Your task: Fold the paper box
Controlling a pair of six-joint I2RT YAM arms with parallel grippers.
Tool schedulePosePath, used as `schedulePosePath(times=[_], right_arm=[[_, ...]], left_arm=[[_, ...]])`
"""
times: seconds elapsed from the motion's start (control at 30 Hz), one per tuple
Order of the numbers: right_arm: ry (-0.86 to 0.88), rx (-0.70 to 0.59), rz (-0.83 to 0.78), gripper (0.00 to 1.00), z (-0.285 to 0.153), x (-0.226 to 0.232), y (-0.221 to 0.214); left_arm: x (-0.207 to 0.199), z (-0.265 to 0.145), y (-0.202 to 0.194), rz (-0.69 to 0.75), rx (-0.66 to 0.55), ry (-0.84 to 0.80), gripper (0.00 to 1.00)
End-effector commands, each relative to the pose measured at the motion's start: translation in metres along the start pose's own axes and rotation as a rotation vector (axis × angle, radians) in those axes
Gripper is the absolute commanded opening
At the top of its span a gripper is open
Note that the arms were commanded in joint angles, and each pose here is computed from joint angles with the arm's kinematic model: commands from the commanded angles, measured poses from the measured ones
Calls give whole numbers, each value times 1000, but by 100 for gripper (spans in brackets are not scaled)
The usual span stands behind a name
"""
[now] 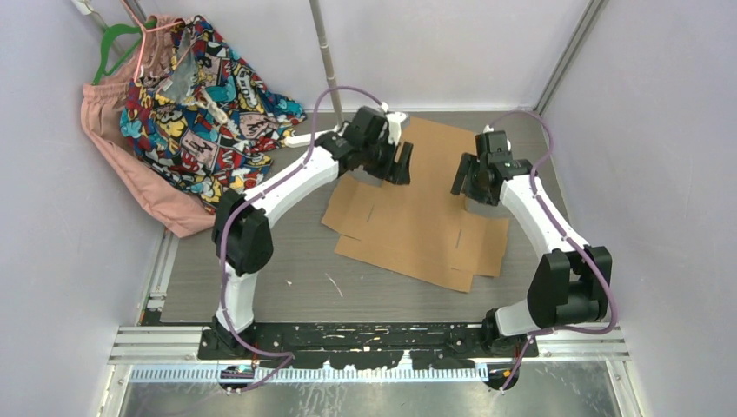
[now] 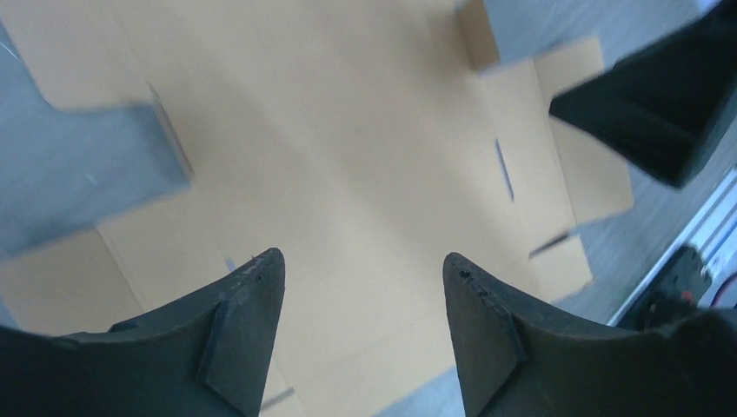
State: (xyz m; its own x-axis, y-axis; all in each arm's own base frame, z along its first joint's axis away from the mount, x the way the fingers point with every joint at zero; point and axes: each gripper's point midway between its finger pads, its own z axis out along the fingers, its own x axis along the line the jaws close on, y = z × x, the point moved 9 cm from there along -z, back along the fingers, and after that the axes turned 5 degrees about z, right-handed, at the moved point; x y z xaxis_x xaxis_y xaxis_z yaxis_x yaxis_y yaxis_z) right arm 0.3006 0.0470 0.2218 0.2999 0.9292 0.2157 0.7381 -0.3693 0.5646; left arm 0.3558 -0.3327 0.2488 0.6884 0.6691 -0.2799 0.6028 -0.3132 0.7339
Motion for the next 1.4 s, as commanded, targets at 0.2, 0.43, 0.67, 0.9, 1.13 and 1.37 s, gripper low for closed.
schedulePosePath(times=[0.2, 0.43, 0.67, 0.9, 1.13, 1.37], right_arm=[[-164, 1, 141, 70, -28, -12, -6], [-116, 64, 188, 70, -21, -13, -27], [-101, 111, 267, 70, -10, -17, -50], [-146, 157, 320, 69, 7, -24, -66], [-181, 205, 389, 68, 21, -44, -73], [-198, 263, 460, 65, 31, -60, -82]], left_arm=[[-49, 34, -101, 12, 207, -33, 66], [-57, 82, -118, 0, 253, -51, 64], [-48, 121, -123, 7, 288, -22, 63], [-33, 141, -117, 5, 283, 10, 63], [2, 142, -107, -38, 262, 46, 63], [21, 138, -93, -72, 222, 35, 63]])
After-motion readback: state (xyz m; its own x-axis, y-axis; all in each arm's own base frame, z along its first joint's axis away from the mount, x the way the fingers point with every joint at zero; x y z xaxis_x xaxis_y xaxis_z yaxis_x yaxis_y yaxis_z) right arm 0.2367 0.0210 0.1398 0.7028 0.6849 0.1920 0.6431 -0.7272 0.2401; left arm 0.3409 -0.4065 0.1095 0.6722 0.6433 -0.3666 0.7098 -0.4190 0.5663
